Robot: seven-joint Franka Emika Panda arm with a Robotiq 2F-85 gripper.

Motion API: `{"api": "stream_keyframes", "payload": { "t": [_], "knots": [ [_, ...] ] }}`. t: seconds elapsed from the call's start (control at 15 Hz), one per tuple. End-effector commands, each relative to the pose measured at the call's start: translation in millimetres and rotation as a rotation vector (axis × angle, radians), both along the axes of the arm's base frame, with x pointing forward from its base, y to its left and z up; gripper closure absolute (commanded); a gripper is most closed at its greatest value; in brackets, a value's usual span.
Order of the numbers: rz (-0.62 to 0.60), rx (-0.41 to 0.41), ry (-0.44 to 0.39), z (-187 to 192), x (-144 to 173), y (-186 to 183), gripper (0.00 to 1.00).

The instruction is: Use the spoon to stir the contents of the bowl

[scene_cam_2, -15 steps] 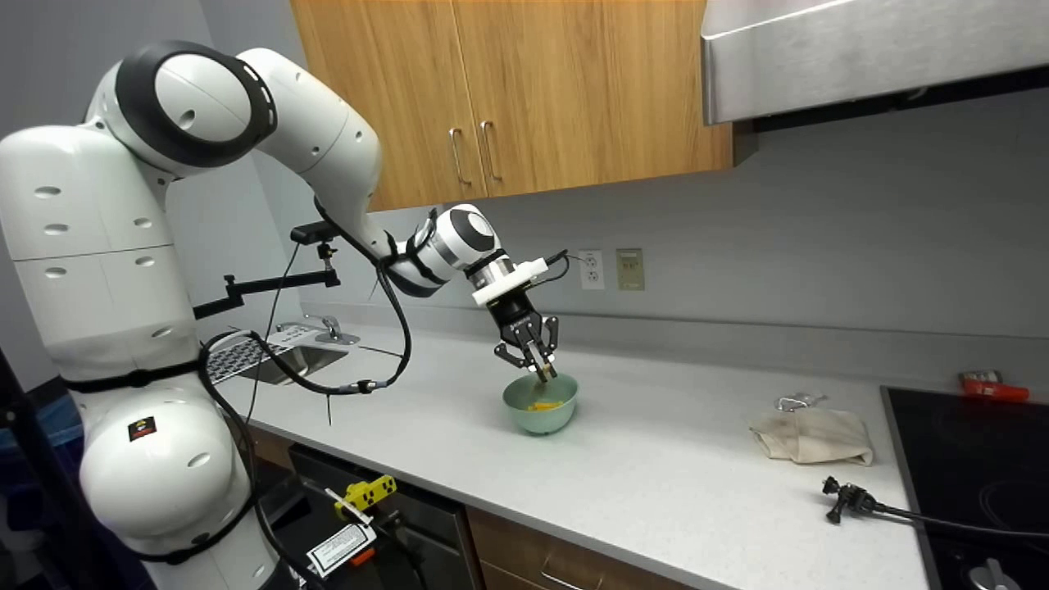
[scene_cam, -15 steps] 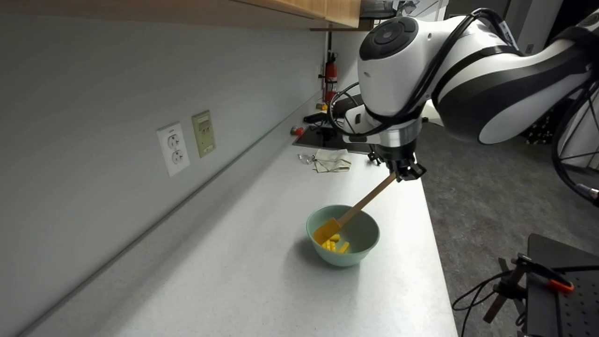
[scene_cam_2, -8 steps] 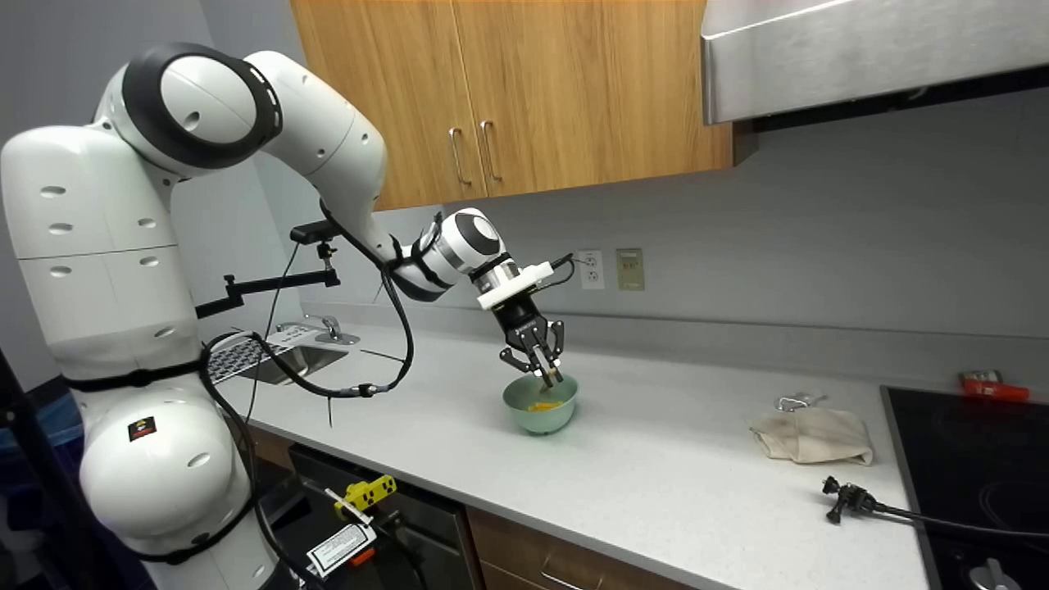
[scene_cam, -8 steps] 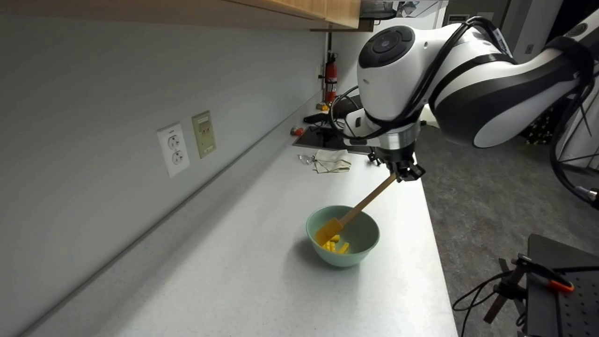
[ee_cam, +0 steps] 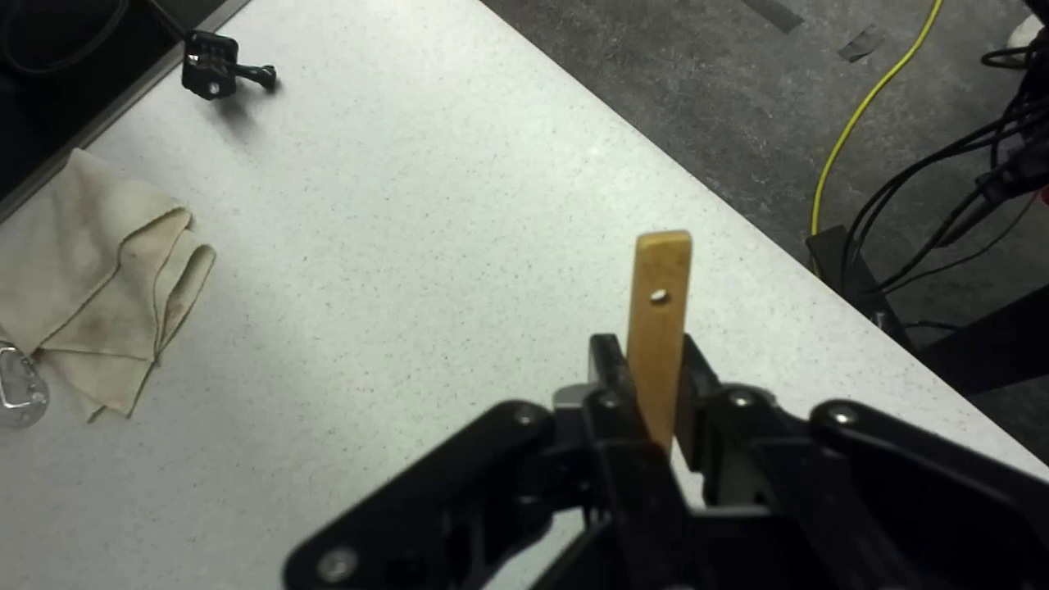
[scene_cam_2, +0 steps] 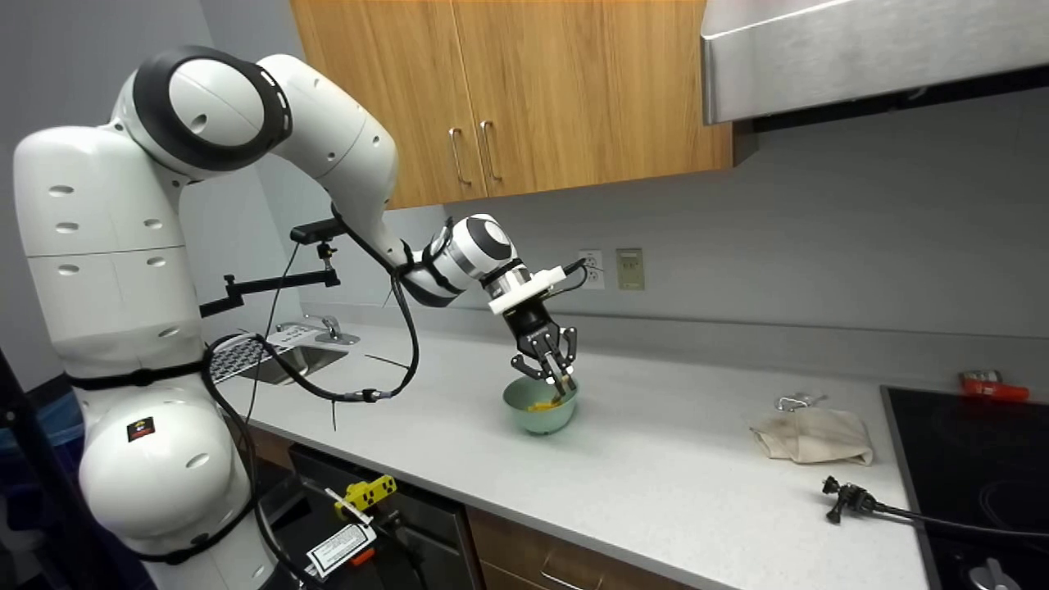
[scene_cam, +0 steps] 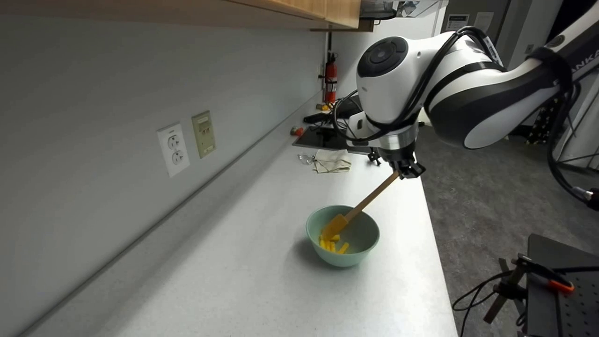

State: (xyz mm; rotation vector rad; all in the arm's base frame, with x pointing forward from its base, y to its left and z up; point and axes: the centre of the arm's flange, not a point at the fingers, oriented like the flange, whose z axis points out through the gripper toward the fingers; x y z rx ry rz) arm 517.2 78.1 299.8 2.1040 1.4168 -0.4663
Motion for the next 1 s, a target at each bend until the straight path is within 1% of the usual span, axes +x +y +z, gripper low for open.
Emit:
{"api": "stream_keyframes", "payload": {
  "t": [0.0, 0.33, 0.47, 0.53, 0.93],
  "knots": [
    [0.012, -0.062, -0.005, 7.9, 7.7, -3.1, 0.96],
    [0.063, -0.172, 0.01, 13.7, 8.0, 2.4, 0.96],
    [0.089, -0.202, 0.012, 12.4, 8.5, 10.2, 0.96],
    [0.099, -0.207, 0.011, 10.5, 8.9, 14.6, 0.96],
    [0.152, -0.176, 0.043, -7.3, 2.1, 37.3, 0.96]
  ]
}}
